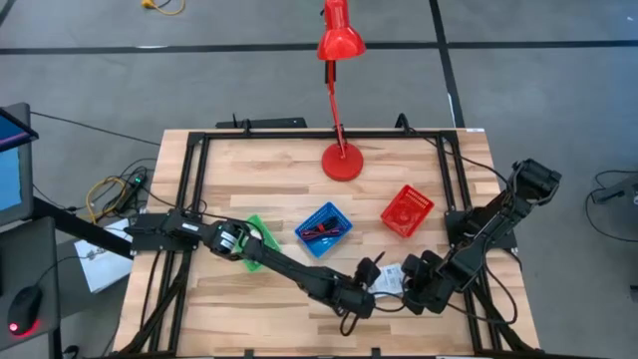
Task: Pick and place items into bin
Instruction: Put the card reader box into the red basket
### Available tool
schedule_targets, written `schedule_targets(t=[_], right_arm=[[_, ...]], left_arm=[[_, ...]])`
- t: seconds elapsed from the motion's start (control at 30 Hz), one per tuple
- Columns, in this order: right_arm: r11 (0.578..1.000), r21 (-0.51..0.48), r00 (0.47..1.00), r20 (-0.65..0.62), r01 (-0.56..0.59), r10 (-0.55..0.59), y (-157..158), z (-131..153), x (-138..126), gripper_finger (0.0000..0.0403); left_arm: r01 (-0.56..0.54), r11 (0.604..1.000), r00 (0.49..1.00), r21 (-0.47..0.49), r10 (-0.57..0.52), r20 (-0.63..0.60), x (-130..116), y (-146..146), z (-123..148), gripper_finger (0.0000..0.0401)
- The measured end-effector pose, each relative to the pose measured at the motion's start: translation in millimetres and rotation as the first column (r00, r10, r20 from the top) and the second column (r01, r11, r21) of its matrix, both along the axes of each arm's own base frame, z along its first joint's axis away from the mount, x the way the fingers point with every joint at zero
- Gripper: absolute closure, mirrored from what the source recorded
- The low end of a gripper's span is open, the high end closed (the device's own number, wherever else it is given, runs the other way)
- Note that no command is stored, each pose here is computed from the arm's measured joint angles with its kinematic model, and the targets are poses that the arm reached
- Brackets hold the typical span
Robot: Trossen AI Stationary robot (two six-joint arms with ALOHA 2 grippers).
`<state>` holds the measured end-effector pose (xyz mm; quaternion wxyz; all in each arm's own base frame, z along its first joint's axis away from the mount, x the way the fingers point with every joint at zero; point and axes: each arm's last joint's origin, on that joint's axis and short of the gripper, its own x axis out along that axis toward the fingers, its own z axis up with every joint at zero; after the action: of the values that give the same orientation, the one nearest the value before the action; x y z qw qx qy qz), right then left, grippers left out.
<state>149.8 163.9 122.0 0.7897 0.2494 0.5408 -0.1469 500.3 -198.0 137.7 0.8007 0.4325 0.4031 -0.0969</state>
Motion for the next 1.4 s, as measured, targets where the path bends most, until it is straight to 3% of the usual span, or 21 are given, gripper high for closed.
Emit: schedule_targets(t=[0.2,0.43,0.73,0.97,1.1,1.23,1.4], right_arm=[[1.0,0.0,0.999,0.033,-0.028,0.028,0.4,-0.7,3.2,0.0403],[1.0,0.003,0.999,0.048,-0.025,0.025,0.3,-2.8,1.4,0.0403],[0.998,0.06,0.988,0.15,-0.029,0.02,3.0,-5.4,5.9,0.0403],[0.997,0.072,0.986,0.162,-0.042,0.029,3.5,-4.8,8.3,0.0403],[0.995,0.08,0.986,0.162,-0.054,0.04,4.1,-4.2,9.0,0.0403],[0.987,0.039,0.972,0.184,-0.158,0.148,6.5,-2.8,10.1,0.0403],[0.953,-0.047,0.929,0.216,-0.299,0.302,12.4,4.9,16.4,0.0403]], left_arm=[[0.09,0.995,0.996,-0.047,-0.091,-0.009,3.5,0.7,0.1,0.0178],[0.088,0.996,0.995,-0.016,-0.089,-0.033,1.2,1.1,-1.4,0.0178],[0.097,0.993,0.995,-0.062,-0.096,0.022,5.6,-1.4,1.0,0.0177],[0.034,0.999,0.998,0.028,-0.036,0.048,5.2,-2.5,5.2,0.0176],[-0.003,0.991,0.999,0.137,-0.004,0.053,4.3,-2.9,16.7,0.0177],[-0.07,0.976,0.993,0.206,0.048,0.107,6.4,-2.0,30.5,0.0177],[-0.094,0.975,0.989,0.202,0.068,0.134,10.7,4.3,35.7,0.0177]])
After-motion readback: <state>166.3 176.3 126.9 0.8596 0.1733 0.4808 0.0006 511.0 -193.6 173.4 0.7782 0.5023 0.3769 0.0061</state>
